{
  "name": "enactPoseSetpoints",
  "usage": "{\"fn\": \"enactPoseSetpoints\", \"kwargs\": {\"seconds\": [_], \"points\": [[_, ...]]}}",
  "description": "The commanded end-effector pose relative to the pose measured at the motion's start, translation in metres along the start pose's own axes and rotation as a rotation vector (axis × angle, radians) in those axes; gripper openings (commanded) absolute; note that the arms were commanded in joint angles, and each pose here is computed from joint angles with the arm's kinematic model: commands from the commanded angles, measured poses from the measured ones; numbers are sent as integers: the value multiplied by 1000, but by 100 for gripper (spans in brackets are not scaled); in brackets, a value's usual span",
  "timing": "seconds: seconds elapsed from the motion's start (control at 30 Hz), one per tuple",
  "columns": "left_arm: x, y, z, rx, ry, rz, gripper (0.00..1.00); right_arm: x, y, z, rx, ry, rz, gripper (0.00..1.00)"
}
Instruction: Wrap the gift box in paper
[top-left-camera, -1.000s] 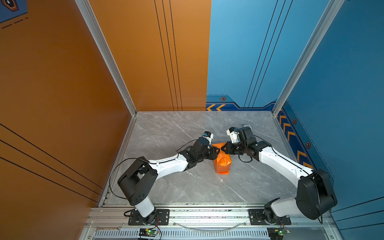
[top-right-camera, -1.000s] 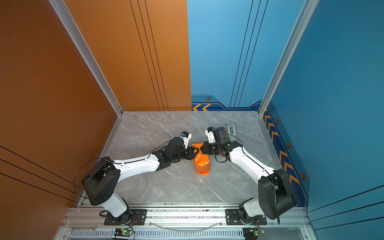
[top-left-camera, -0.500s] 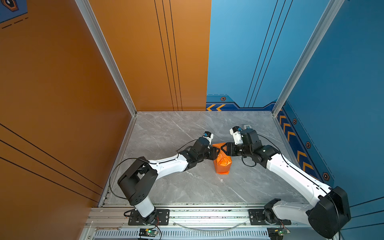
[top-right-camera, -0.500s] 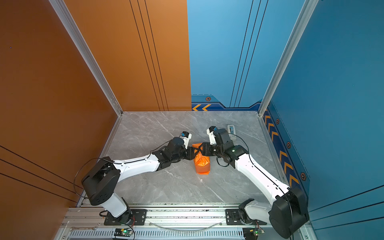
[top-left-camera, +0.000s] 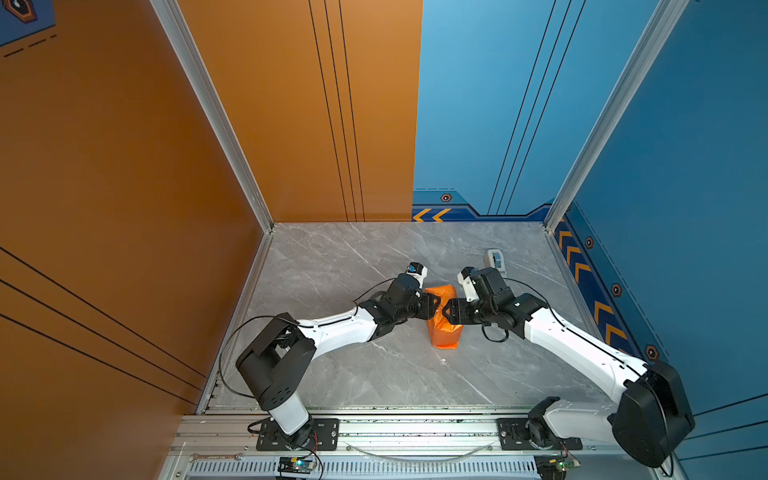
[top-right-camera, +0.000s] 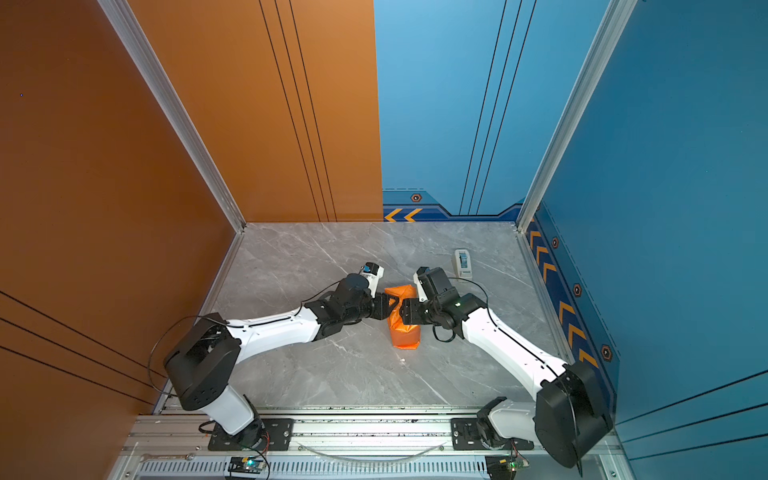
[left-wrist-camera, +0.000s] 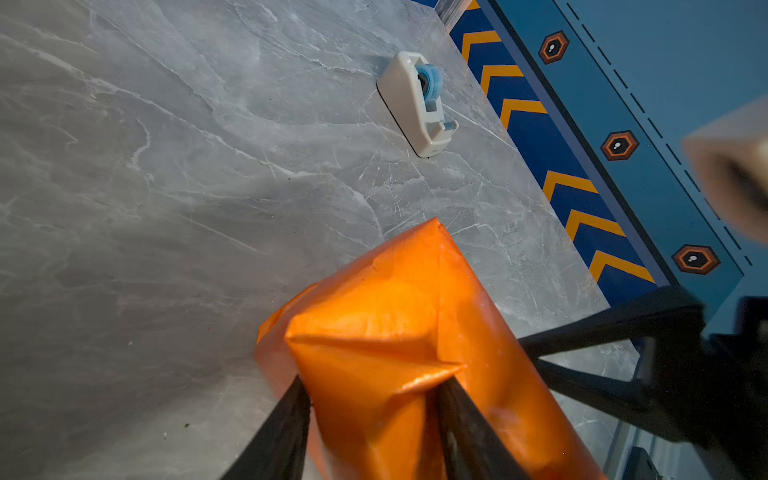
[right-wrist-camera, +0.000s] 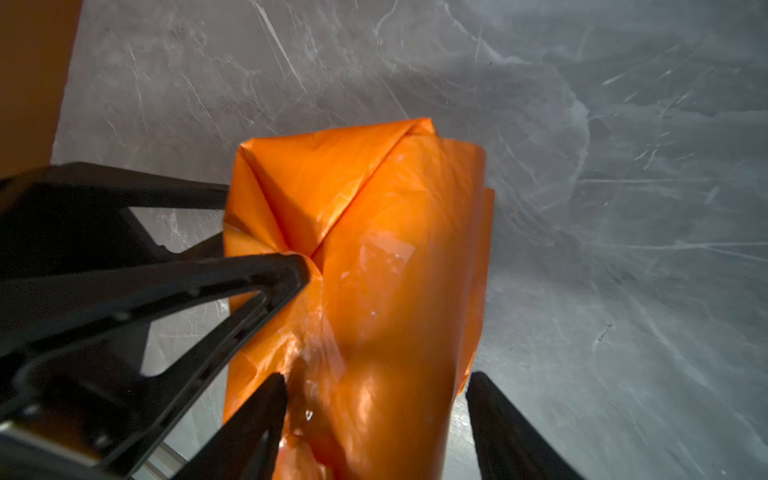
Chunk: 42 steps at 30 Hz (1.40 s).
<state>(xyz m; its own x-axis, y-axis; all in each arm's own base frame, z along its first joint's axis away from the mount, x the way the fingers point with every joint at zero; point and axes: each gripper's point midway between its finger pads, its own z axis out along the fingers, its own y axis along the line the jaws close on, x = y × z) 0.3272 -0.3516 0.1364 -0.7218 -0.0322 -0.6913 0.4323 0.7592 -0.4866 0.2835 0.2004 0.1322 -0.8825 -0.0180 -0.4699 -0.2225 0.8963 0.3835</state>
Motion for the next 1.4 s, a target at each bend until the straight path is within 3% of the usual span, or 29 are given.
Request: {"fn": "enactPoseSetpoints", "kwargs": {"seconds": [0.0, 0.17, 0.33, 0.5, 0.93, 1.27, 1.37], "points": [[42, 33, 10, -119, 148, 17, 50, 25, -18, 13, 44, 106, 30, 68], [27, 27, 7, -87, 123, -3, 55, 44, -43, 21, 127, 191, 73, 46], [-2, 25, -4, -28, 64, -50, 65, 51, -47, 24, 129, 213, 83, 39], [-24, 26, -16, 41, -3, -115, 69, 53, -45, 25, 115, 220, 84, 38], [-20, 7, -4, 213, 5, -149, 69, 50, -37, 26, 89, 210, 71, 38], [-2, 44, 16, 79, 23, -218, 55, 47, -28, 20, 51, 188, 55, 39], [7, 49, 18, 61, 43, -220, 53, 36, -21, 11, 28, 151, 47, 49]]}}
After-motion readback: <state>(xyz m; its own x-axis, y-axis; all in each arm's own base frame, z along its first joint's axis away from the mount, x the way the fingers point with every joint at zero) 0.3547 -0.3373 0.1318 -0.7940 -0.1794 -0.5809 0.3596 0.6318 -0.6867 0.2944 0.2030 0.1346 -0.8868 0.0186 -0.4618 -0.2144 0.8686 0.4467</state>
